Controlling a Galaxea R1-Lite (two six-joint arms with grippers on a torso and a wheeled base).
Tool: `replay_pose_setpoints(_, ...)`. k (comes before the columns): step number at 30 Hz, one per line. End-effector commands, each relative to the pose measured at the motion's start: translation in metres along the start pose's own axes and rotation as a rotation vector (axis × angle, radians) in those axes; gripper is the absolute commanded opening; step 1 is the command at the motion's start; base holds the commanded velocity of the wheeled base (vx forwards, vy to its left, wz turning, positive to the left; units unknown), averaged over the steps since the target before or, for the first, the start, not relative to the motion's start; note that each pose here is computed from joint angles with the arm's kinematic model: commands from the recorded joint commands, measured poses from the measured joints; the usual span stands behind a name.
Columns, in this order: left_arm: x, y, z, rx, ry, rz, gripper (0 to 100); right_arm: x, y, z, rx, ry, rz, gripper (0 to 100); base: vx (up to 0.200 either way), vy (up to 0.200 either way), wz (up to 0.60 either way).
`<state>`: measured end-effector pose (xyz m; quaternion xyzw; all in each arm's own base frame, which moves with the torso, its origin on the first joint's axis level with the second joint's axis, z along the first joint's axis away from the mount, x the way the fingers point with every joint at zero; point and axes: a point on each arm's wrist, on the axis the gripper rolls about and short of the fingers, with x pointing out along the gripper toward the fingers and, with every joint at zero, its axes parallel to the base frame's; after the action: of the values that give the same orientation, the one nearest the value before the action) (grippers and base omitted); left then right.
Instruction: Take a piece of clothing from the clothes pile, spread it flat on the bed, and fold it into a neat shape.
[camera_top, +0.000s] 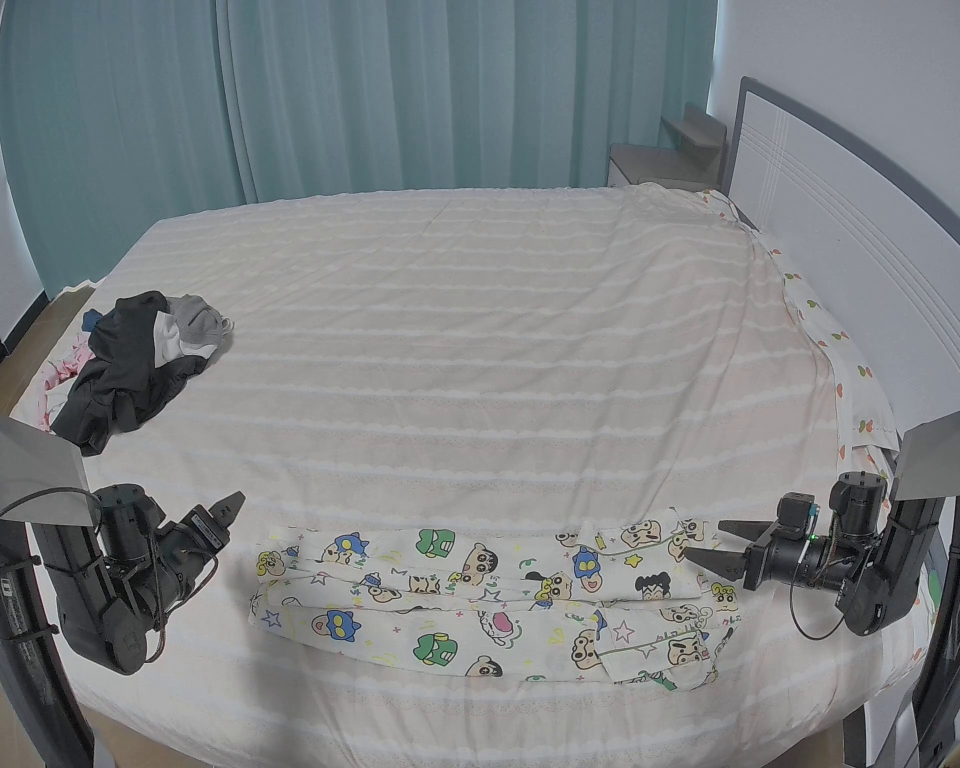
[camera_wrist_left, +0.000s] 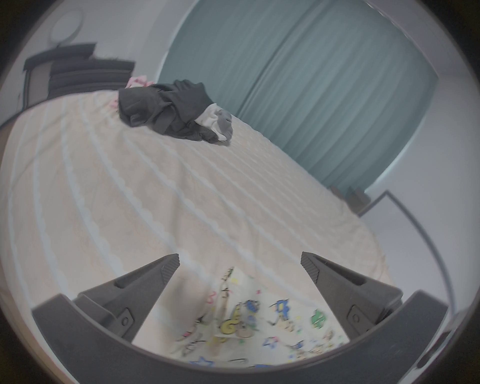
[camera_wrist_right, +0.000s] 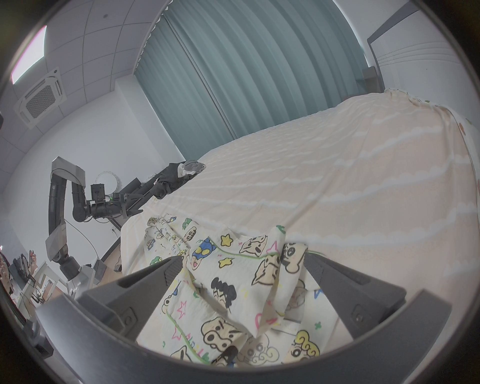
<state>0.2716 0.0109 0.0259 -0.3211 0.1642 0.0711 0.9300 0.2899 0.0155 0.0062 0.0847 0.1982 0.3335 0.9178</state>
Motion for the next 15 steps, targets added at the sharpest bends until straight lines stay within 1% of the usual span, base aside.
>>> replay_pose_setpoints(1,-0.013,-0.011,0.015,-0.167,-0.025,-0.098,100,0.024,-0.001,0.026,-0.025,-0.014,0.014,100,0.0,0.0,0.0)
replay_pose_setpoints(3,-0.014,-0.01,0.014,-0.175,-0.009,-0.103,100,0.026,0.0,0.027,-0.022,-0.006,0.018,100,0.0,0.0,0.0)
replay_pose_setpoints(4,-0.021,-0.006,0.006,-0.196,0.097,-0.148,100,0.037,0.002,0.029,-0.006,0.03,0.037,100,0.0,0.0,0.0)
replay_pose_setpoints(5,-0.022,-0.006,0.004,-0.196,0.11,-0.153,100,0.038,0.002,0.03,-0.008,0.031,0.038,100,0.0,0.0,0.0)
replay_pose_setpoints(6,-0.027,-0.005,0.001,-0.209,0.162,-0.178,100,0.044,0.002,0.033,-0.013,0.033,0.045,100,0.0,0.0,0.0)
replay_pose_setpoints(9,-0.028,-0.005,0.0,-0.243,0.192,-0.199,100,0.054,0.002,0.04,-0.026,0.025,0.041,100,0.0,0.0,0.0)
replay_pose_setpoints(15,-0.029,-0.003,-0.003,-0.255,0.207,-0.186,100,0.062,-0.003,0.038,0.008,0.09,0.037,100,0.0,0.0,0.0)
